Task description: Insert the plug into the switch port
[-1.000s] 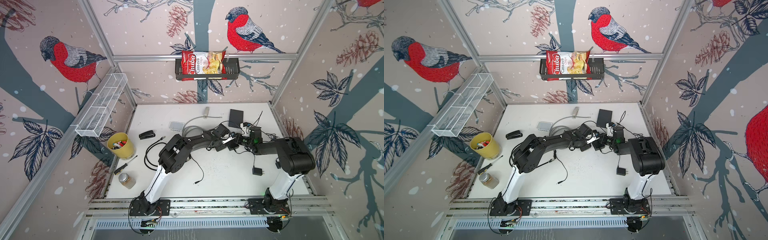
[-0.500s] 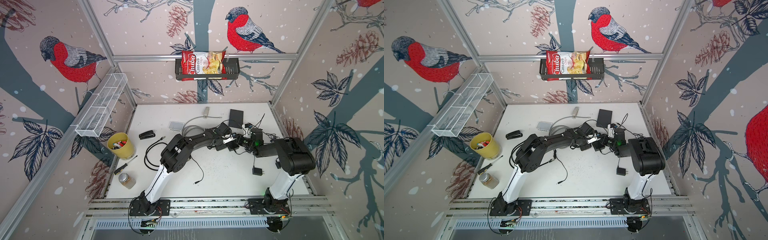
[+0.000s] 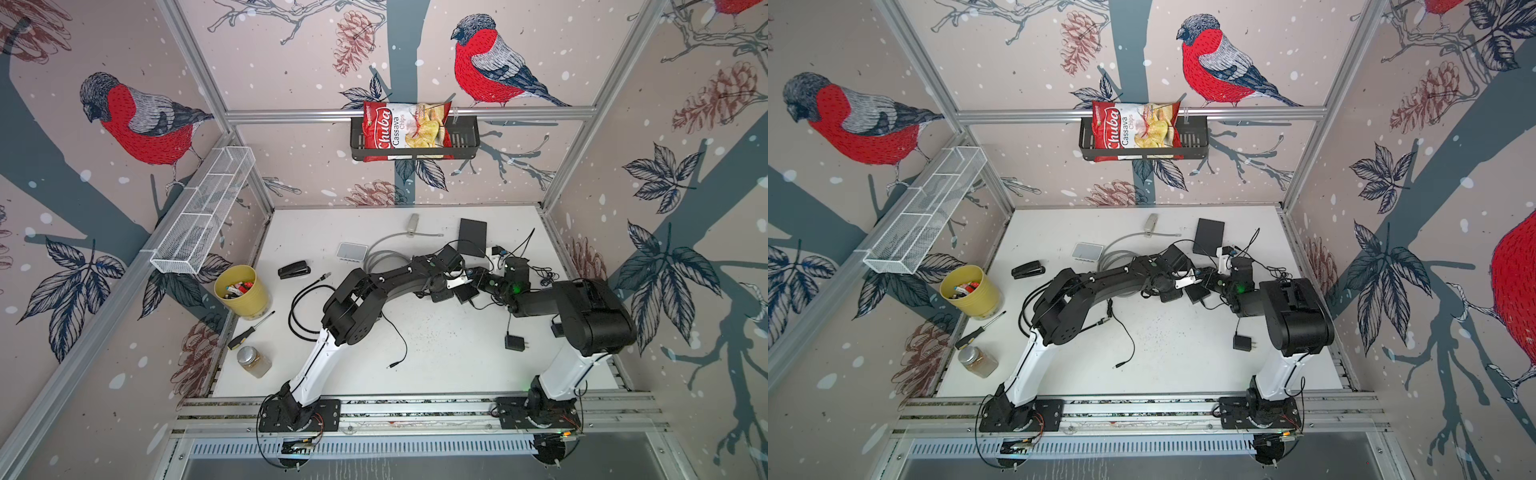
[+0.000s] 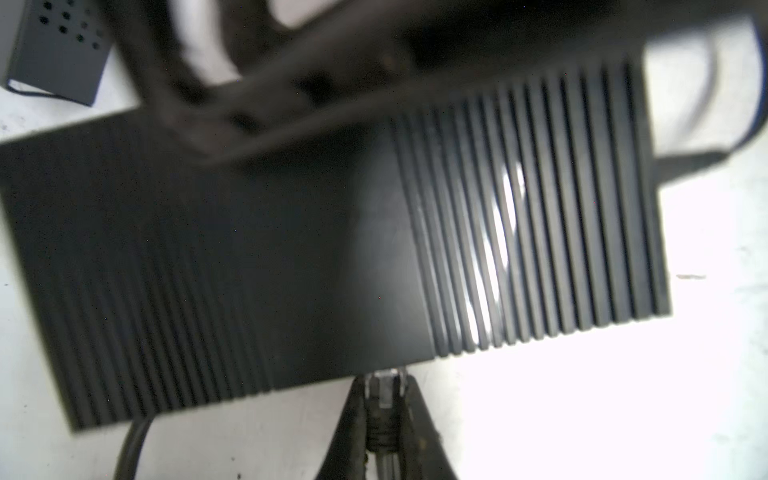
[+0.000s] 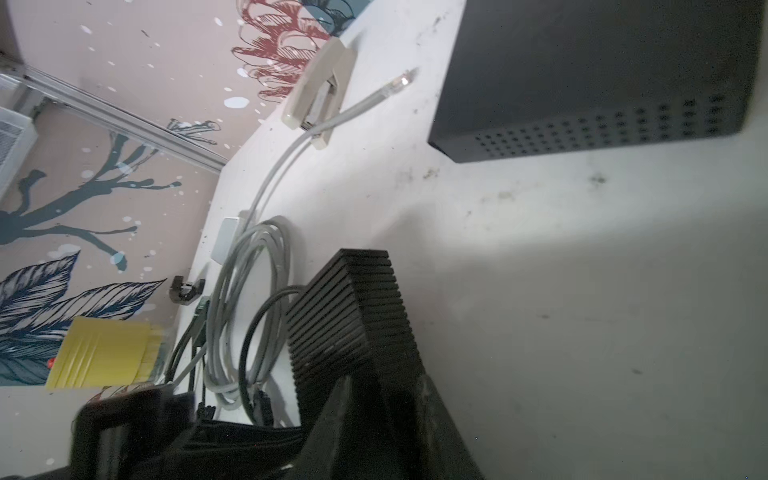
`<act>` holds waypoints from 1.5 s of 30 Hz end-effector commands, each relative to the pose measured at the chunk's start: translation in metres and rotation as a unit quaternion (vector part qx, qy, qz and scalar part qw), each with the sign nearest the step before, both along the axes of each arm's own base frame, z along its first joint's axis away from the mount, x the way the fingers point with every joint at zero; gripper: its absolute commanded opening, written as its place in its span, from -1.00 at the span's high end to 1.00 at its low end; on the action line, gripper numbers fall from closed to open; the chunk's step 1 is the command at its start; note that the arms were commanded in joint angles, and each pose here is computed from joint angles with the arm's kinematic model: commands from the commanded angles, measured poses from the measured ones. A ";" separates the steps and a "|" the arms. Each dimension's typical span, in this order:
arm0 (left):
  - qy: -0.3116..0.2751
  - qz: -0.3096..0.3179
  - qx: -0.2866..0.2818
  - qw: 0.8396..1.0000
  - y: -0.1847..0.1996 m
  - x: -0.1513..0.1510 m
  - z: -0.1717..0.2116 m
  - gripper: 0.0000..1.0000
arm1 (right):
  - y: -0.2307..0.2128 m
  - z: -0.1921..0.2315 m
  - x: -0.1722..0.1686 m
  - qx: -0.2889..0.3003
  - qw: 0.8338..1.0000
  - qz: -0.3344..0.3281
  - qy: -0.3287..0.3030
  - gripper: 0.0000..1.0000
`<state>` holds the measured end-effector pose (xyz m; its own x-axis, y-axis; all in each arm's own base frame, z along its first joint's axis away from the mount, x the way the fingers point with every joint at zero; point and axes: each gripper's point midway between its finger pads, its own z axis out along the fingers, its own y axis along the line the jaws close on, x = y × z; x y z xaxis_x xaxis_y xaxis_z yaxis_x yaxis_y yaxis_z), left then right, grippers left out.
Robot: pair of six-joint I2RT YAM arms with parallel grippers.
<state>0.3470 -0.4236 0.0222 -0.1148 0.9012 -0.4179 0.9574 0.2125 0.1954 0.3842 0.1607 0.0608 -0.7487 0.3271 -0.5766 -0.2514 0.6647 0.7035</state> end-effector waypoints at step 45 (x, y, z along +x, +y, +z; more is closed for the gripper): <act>-0.091 0.093 -0.228 0.965 -0.044 0.037 0.073 0.96 | 0.048 -0.022 -0.079 0.116 0.972 0.156 0.134 0.44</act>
<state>0.3436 -0.4075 0.0251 -0.3233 0.7975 -0.5094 0.8818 0.4493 0.1437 0.3683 0.1759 0.0469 -0.7915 0.3127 -0.5251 -0.2684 0.5940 0.7584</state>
